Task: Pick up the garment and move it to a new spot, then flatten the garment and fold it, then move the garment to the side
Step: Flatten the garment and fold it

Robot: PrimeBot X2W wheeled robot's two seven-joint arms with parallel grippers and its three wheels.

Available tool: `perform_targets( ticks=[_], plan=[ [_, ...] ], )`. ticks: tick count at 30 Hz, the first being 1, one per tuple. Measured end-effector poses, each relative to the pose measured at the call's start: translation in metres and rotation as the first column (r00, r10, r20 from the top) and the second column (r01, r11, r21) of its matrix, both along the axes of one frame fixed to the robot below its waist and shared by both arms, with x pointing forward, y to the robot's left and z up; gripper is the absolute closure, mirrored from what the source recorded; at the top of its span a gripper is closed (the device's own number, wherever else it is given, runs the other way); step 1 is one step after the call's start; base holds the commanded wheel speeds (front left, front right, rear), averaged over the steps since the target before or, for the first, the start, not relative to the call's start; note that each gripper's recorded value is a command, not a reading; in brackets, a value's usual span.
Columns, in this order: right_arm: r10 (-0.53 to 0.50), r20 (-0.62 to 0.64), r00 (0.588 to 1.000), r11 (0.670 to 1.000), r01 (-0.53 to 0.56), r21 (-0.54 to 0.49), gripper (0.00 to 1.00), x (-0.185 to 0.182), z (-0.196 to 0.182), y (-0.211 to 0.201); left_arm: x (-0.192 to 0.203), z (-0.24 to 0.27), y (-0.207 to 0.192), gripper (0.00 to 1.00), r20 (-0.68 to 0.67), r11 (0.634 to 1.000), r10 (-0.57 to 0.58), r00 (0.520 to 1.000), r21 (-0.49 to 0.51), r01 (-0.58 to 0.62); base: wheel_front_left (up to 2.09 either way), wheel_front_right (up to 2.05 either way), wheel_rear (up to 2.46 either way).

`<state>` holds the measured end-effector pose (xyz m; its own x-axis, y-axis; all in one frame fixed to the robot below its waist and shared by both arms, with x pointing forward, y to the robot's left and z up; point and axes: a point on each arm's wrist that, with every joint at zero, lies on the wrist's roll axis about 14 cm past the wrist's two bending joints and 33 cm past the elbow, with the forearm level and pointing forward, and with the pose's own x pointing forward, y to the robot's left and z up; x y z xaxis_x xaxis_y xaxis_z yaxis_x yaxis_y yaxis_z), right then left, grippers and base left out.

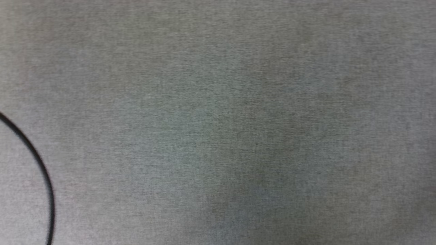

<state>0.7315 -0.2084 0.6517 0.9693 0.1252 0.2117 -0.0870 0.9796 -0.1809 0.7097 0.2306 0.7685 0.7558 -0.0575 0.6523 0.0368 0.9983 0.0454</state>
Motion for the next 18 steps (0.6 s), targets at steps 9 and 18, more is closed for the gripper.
perform_targets(
  ticks=[9, 18],
  plan=[
    [0.067, -0.197, 0.978, 0.997, -0.072, -0.017, 1.00, -0.013, -0.102, 0.028, -0.008, -0.110, -0.016, 1.00, -0.246, 0.997, -0.081, 0.966, -0.019, 0.078, 0.00, 0.00, 0.00],
    [0.138, -0.380, 0.915, 0.988, -0.152, -0.007, 1.00, -0.087, -0.170, 0.045, -0.094, -0.215, -0.031, 1.00, -0.472, 0.991, -0.132, 0.872, -0.067, 0.114, 0.00, 0.00, 0.00]
  ],
)
